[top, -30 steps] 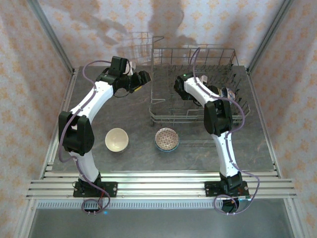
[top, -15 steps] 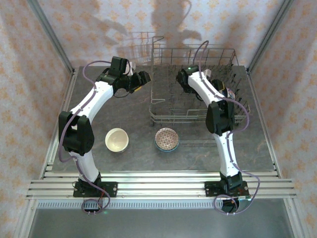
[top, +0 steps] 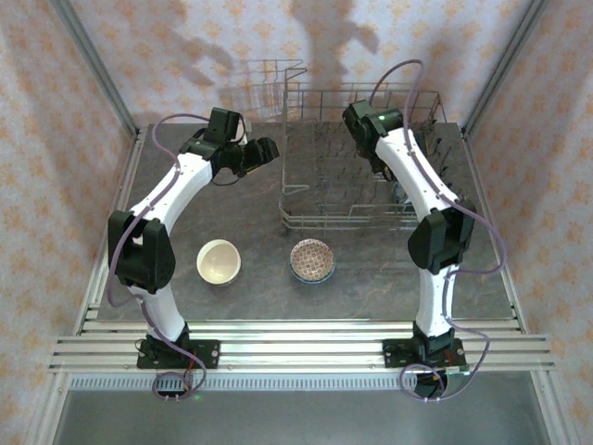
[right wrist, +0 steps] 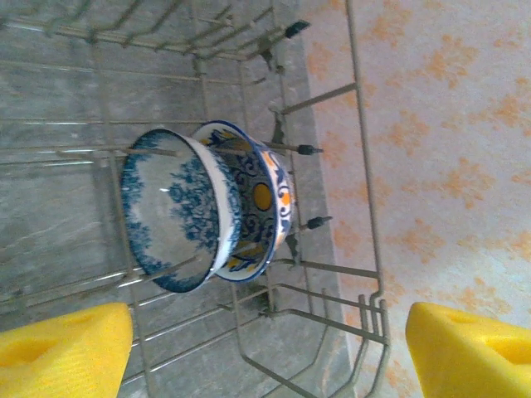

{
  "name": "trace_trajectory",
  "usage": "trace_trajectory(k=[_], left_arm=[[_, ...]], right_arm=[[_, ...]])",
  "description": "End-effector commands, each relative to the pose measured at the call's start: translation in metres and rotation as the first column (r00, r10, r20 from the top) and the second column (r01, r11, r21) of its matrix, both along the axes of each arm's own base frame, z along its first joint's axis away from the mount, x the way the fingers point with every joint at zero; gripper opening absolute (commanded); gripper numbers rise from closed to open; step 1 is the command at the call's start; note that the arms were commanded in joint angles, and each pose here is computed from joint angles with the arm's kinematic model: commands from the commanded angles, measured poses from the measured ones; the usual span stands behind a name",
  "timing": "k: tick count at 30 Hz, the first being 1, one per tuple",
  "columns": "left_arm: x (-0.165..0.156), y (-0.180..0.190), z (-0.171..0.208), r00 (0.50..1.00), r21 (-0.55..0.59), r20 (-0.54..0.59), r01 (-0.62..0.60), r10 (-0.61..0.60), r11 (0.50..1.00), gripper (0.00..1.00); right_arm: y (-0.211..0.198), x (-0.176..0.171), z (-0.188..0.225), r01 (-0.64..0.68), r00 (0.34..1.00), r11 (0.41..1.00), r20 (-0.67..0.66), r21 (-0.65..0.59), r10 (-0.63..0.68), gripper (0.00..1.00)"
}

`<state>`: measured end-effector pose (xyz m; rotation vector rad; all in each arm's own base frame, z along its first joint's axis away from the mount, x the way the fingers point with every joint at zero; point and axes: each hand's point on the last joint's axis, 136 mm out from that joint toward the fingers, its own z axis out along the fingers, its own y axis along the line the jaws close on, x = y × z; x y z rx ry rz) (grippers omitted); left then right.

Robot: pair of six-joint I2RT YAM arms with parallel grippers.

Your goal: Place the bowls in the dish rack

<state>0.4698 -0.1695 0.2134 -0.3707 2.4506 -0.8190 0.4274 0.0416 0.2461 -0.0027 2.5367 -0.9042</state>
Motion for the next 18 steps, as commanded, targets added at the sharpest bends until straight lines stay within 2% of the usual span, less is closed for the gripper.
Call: trace_trajectory(k=[1, 10, 14, 18], left_arm=[[-0.02, 0.014, 0.02, 0.999, 0.08, 0.031, -0.038, 0.036, 0.996, 0.74], [-0.062, 0.025, 0.05, 0.995, 0.174, 0.052, -0.095, 0.087, 0.98, 0.74], [-0.096, 0.015, 0.043, 0.996, 0.227, 0.038, -0.09, 0.083, 0.97, 0.74], [-0.132, -0.003, 0.021, 0.998, 0.243, 0.0, -0.054, 0.056, 0.969, 0.74]], right_arm=[[0.011, -0.001, 0.0, -0.068, 0.998, 0.993, 0.004, 0.093, 0.068, 0.85], [0.034, -0.038, 0.008, -0.144, 0.989, 0.923, 0.077, 0.356, 0.125, 0.86], [0.04, -0.054, 0.009, -0.185, 0.982, 0.888, 0.112, 0.421, 0.152, 0.85], [0.042, -0.071, 0.015, -0.212, 0.976, 0.856, 0.149, 0.471, 0.159, 0.86]])
